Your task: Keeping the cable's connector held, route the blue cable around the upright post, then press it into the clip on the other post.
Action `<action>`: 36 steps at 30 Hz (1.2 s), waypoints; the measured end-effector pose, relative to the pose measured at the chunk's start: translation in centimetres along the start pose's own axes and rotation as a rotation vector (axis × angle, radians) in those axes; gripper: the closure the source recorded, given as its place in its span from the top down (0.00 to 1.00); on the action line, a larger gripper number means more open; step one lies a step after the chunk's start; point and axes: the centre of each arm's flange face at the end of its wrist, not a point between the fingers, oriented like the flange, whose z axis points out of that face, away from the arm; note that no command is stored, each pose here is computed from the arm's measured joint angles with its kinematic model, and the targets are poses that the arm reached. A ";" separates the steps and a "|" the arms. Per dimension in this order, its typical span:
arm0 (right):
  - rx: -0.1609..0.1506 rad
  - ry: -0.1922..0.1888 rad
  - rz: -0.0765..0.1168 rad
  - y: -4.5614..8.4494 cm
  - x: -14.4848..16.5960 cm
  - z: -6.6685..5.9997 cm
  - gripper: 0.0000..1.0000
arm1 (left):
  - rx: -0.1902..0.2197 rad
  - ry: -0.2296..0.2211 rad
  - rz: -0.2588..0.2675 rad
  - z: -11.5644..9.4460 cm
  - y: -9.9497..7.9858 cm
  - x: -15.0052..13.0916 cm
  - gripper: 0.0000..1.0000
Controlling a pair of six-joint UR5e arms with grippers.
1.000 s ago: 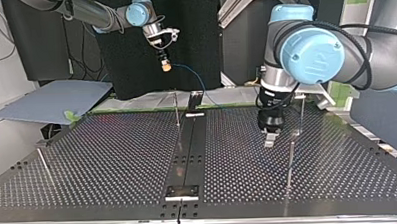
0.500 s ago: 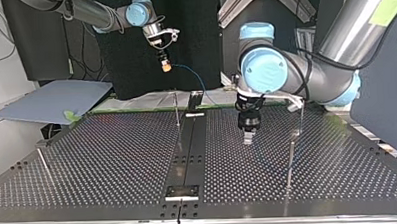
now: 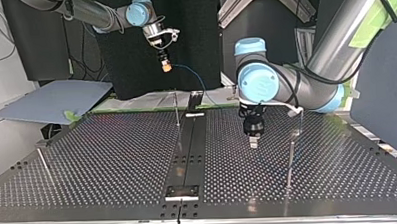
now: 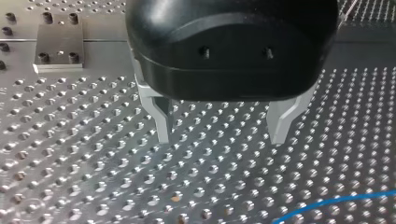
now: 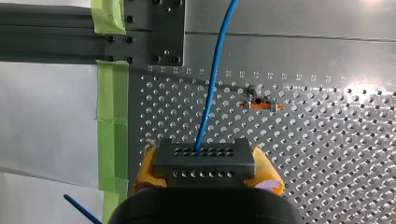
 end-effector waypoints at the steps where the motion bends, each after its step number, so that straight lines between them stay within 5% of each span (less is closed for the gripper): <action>1: 0.000 0.000 0.000 0.0 0.0 0.0 0.00 | -0.002 -0.007 0.004 0.1 0.0 -0.1 0.98; 7: 0.000 0.002 0.000 0.0 0.0 0.0 0.00 | -0.010 -0.038 0.041 1.0 -0.4 0.2 0.98; 21: 0.000 0.002 0.000 0.0 0.0 0.0 0.00 | 0.010 -0.008 0.170 4.0 -2.4 3.0 0.98; 36: 0.000 0.006 -0.001 0.0 0.1 0.1 0.00 | -0.052 0.093 0.344 7.1 -2.1 4.4 0.98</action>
